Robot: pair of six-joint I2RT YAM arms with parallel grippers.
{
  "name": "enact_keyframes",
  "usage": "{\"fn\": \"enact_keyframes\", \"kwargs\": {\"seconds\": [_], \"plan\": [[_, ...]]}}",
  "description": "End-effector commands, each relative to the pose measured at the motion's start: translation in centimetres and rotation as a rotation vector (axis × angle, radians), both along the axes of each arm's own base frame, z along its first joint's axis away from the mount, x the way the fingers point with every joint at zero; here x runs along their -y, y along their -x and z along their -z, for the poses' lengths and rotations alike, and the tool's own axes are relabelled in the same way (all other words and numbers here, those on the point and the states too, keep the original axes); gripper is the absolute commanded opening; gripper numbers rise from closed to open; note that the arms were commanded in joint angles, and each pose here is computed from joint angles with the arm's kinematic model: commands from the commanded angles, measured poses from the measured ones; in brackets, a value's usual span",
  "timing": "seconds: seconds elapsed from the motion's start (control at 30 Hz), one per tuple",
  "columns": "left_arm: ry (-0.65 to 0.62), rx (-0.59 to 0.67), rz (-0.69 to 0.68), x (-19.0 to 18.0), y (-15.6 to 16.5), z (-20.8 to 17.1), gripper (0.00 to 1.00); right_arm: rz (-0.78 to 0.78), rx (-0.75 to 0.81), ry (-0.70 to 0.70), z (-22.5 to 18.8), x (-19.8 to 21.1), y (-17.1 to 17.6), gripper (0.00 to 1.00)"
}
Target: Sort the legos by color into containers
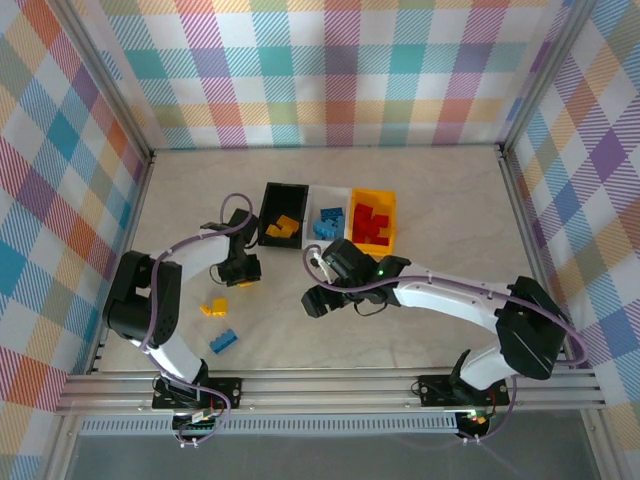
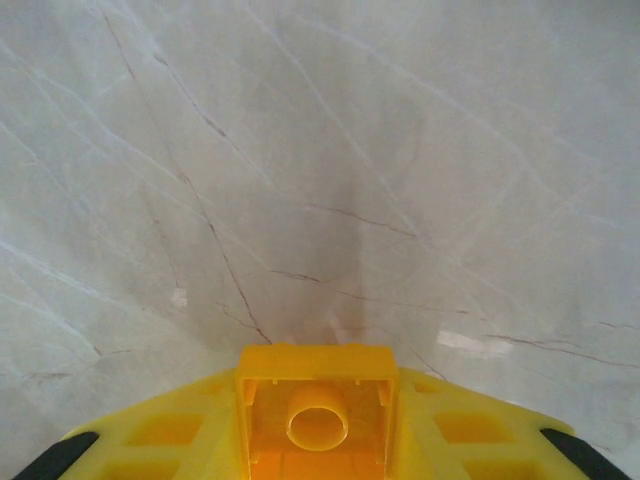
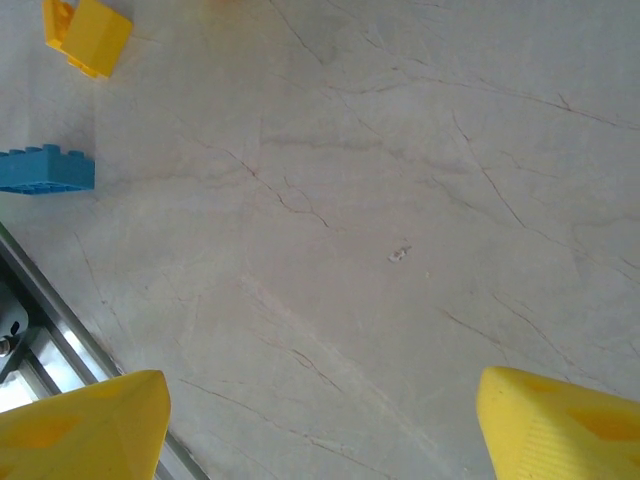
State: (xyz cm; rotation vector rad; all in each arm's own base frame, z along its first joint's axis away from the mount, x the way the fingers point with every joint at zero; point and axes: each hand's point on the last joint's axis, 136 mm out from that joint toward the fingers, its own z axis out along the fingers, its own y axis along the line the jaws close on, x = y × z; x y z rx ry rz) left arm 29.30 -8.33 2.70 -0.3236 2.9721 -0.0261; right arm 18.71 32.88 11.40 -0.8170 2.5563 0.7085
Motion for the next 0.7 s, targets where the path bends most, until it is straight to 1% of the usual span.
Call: {"fn": "enact_keyframes", "kwargs": {"seconds": [0.0, 0.2, 0.37, 0.47, 0.67], "plan": [[0.031, 0.064, 0.001, 0.0, -0.7, -2.9, 0.36, 0.025, 0.037, -0.011, -0.9, 0.7, -0.1, 0.80], [0.105, 0.174, 0.002, 1.0, -1.7, -8.3, 0.36, 0.058, 0.046, -0.005, -0.8, 2.6, 0.3, 0.80], [0.204, 0.285, 0.041, 3.7, -5.1, -12.7, 0.37, 0.050, 0.027, 0.004, 0.1, 2.8, 0.7, 0.80], [0.195, 0.302, 0.073, 5.1, -7.8, -13.3, 0.37, 0.030, 0.005, -0.006, 0.4, 2.0, 0.9, 0.79], [0.164, 0.272, 0.109, 6.8, -12.9, -11.4, 0.37, 0.016, 0.002, -0.040, -0.2, 0.9, 1.1, 0.79]]}}
